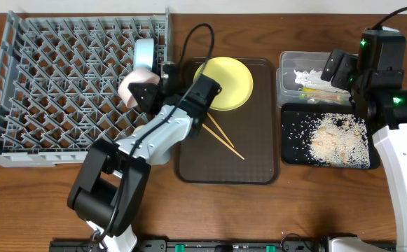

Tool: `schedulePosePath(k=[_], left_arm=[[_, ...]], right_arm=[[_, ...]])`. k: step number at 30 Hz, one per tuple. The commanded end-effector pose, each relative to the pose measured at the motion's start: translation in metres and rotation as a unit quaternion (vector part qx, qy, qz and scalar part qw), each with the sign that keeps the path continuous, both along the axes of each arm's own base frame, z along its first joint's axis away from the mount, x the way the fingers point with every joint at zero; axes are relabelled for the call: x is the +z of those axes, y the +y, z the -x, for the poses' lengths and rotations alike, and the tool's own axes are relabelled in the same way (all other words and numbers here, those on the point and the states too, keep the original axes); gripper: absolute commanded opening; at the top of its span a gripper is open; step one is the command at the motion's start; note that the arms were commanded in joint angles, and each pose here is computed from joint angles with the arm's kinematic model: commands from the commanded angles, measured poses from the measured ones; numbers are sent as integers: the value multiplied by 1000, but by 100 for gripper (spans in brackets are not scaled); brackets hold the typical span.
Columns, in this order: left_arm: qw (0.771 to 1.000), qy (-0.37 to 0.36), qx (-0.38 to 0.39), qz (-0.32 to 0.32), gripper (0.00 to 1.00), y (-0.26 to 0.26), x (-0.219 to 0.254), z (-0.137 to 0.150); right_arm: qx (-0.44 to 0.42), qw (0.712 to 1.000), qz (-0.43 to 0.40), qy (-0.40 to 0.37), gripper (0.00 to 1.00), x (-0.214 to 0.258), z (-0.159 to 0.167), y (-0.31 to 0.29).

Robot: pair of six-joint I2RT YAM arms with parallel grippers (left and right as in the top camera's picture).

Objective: Sort waste into correct bins and load items into the dishwasher
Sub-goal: 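Lower the pink-white bowl into the rack and open the left gripper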

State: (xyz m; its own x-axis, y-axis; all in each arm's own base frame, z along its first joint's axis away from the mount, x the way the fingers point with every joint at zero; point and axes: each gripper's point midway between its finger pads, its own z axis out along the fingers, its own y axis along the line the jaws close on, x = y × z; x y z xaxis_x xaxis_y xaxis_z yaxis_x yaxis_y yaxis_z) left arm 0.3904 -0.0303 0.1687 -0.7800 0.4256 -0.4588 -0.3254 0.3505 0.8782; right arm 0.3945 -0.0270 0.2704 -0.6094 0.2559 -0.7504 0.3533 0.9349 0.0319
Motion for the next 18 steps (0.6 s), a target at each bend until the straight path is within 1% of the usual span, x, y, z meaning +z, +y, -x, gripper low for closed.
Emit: schedulePosePath(k=[1,7,11,13,16,18], left_arm=[[1000,26,-8,-9,26,-4,-10,3],[997,78,-21,23,36,-6,-30,8],[995,78,-22,52,43,-8,-38,9],[991,96,-35,88,45,-17,-49,10],[977,130,-61,158,52,-36,-68,14],[968,136,-68,197,56,-45,-75,16]], right_arm=[[-15,1000,2,-5,99,3,1,-7],[-15,1000,2,-5,99,3,1,-7],[-15,1000,2,-5,99,3,1,-7],[-15,1000,2,-5,99,3,1,-7],[-15,1000,2,-5,99,3,1,-7],[-15,1000,2,-5,99,3,1,-7]])
